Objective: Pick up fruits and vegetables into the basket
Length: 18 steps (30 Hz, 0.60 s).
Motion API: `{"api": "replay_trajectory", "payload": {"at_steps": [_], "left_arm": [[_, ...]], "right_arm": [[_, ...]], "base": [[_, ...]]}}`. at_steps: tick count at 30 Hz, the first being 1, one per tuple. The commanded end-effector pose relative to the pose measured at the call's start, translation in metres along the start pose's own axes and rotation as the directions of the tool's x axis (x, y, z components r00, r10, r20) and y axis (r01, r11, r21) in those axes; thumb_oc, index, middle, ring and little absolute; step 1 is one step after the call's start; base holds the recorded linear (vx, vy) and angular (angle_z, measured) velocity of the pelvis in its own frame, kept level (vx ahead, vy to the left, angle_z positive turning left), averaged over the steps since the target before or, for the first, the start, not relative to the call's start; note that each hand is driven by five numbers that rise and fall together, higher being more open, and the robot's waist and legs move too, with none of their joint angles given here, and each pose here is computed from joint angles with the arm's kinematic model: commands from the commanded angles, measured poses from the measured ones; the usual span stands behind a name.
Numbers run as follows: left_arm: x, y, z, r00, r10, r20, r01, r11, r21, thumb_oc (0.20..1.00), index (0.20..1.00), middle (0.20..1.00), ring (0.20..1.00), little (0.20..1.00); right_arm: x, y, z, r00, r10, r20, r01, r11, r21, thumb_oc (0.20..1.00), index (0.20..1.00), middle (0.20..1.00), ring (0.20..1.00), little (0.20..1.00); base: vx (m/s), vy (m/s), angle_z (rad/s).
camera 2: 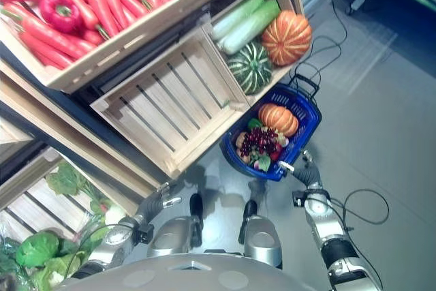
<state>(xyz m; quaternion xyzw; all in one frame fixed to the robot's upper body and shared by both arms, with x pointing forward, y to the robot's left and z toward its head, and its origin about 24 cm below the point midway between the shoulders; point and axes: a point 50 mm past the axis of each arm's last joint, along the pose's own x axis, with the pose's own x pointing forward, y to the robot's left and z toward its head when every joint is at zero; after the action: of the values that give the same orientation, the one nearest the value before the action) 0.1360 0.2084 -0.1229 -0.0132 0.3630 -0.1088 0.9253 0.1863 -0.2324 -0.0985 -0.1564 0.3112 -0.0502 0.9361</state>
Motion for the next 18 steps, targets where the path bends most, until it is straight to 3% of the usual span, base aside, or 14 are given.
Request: {"api": "replay_trajectory", "payload": {"at_steps": [1,3,9,12,15,18], "left_arm": [[0.007,-0.008,0.003,0.999,-0.047,0.012,0.046,0.998,0.045,1.0,1.0,1.0,1.0,1.0],[0.011,-0.006,-0.003,0.998,-0.043,-0.042,0.044,0.999,0.032,1.0,1.0,1.0,1.0,1.0],[0.015,-0.009,-0.013,0.991,-0.048,-0.128,0.035,0.995,-0.096,1.0,1.0,1.0,1.0,1.0],[0.014,-0.013,-0.023,0.977,-0.09,-0.195,0.056,0.983,-0.176,1.0,1.0,1.0,1.0,1.0],[0.013,-0.017,-0.033,0.952,-0.118,-0.284,0.06,0.977,-0.204,1.0,1.0,1.0,1.0,1.0],[0.011,-0.019,-0.041,0.93,-0.129,-0.344,0.048,0.971,-0.236,1.0,1.0,1.0,1.0,1.0]], "right_arm": [[0.001,0.008,-0.01,0.989,0.128,-0.073,-0.128,0.992,-0.001,1.0,1.0,1.0,1.0,1.0],[-0.005,0.018,-0.036,0.962,0.189,-0.198,-0.182,0.982,0.055,1.0,1.0,1.0,1.0,1.0],[-0.018,0.035,-0.066,0.896,0.256,-0.363,-0.201,0.962,0.183,1.0,1.0,1.0,1.0,1.0],[-0.025,0.04,-0.079,0.853,0.269,-0.448,-0.213,0.962,0.171,1.0,1.0,1.0,1.0,1.0],[-0.036,0.046,-0.093,0.753,0.353,-0.555,-0.26,0.935,0.242,1.0,1.0,1.0,1.0,1.0],[-0.042,0.047,-0.1,0.715,0.389,-0.581,-0.245,0.917,0.314,1.0,1.0,1.0,1.0,1.0]], "base": [[0.01,-0.013,0.07],[0.01,-0.028,0.05],[-0.02,-0.013,0.02],[-0.03,-0.01,0.04],[-0.01,-0.011,0.03],[0.0,-0.011,0.07]]}}
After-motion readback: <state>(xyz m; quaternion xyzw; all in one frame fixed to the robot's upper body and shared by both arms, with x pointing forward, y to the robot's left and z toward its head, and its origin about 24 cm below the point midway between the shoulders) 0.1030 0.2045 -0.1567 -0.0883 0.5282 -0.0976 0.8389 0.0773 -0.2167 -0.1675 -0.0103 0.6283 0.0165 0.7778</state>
